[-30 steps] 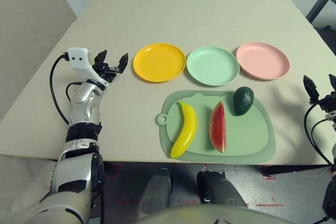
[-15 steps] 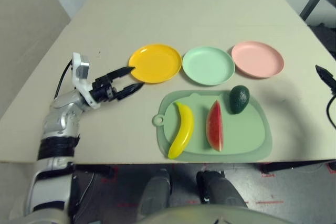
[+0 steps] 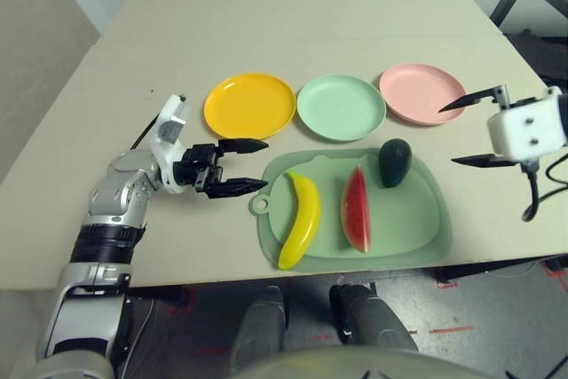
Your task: Place the fruits into color-matched plates.
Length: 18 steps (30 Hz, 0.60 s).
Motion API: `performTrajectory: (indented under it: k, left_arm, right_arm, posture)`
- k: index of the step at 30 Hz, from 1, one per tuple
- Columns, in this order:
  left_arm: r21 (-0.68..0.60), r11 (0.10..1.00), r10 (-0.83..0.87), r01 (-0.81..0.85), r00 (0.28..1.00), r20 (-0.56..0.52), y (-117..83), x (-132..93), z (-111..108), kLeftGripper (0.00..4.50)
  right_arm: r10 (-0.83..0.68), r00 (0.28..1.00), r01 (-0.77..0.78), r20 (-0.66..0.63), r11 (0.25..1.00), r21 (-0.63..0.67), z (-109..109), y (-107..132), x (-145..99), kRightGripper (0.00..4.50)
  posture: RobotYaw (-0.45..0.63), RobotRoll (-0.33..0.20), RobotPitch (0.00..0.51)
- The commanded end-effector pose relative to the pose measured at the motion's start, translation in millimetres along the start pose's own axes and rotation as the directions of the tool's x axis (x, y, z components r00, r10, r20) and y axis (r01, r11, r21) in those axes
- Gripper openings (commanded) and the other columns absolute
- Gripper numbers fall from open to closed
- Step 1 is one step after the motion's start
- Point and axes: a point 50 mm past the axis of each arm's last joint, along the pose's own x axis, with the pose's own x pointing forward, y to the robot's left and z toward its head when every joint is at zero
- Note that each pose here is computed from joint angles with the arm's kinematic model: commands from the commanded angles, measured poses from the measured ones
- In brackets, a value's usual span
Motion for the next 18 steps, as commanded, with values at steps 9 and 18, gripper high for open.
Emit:
performTrajectory:
  k: [9,18]
  left_arm:
    - [0.011,1.000,-0.007,0.008,1.000,-0.028,-15.4,4.2,-7.5,4.46]
    - [0.018,1.000,-0.009,0.010,1.000,-0.022,-18.1,5.9,-9.2,4.46]
  right_arm:
    - [0.189,0.981,-0.179,0.050,0.969,-0.169,0.7,-9.9,48.4,4.50]
    - [0.243,0.970,-0.233,0.034,0.957,-0.175,-2.7,-2.8,69.1,4.50]
  posture:
    - [-0.01,0.000,0.159]
    - [0.00,0.000,0.145]
